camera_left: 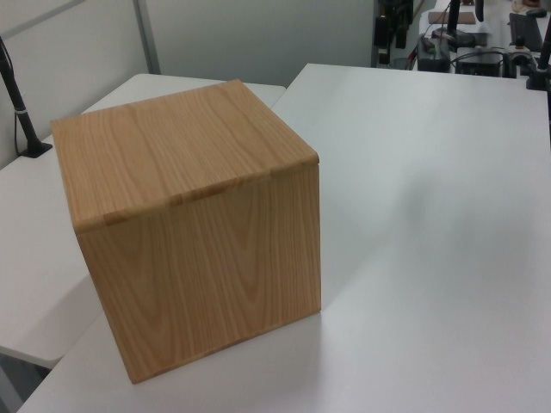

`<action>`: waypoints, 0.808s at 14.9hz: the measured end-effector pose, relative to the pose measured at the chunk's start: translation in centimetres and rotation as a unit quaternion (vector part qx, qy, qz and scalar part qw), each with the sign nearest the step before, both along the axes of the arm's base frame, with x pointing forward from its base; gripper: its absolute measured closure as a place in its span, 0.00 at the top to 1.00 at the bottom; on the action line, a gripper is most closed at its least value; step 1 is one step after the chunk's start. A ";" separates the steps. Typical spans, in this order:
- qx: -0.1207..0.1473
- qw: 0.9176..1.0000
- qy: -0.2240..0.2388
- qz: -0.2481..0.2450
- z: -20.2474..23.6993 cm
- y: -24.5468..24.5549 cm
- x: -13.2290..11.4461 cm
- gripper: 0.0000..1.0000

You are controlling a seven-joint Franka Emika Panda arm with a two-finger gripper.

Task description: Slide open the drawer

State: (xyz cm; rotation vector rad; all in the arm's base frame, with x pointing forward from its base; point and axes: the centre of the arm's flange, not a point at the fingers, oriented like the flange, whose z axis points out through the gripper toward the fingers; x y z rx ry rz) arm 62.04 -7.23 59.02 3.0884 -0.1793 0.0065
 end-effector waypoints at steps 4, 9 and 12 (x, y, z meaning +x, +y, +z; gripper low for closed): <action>0.000 1.000 0.000 0.001 -0.1 0.1 0.0 1.00; 0.001 1.000 0.006 0.006 -0.7 0.5 0.3 1.00; 0.002 1.000 0.011 0.007 -1.4 0.5 0.5 1.00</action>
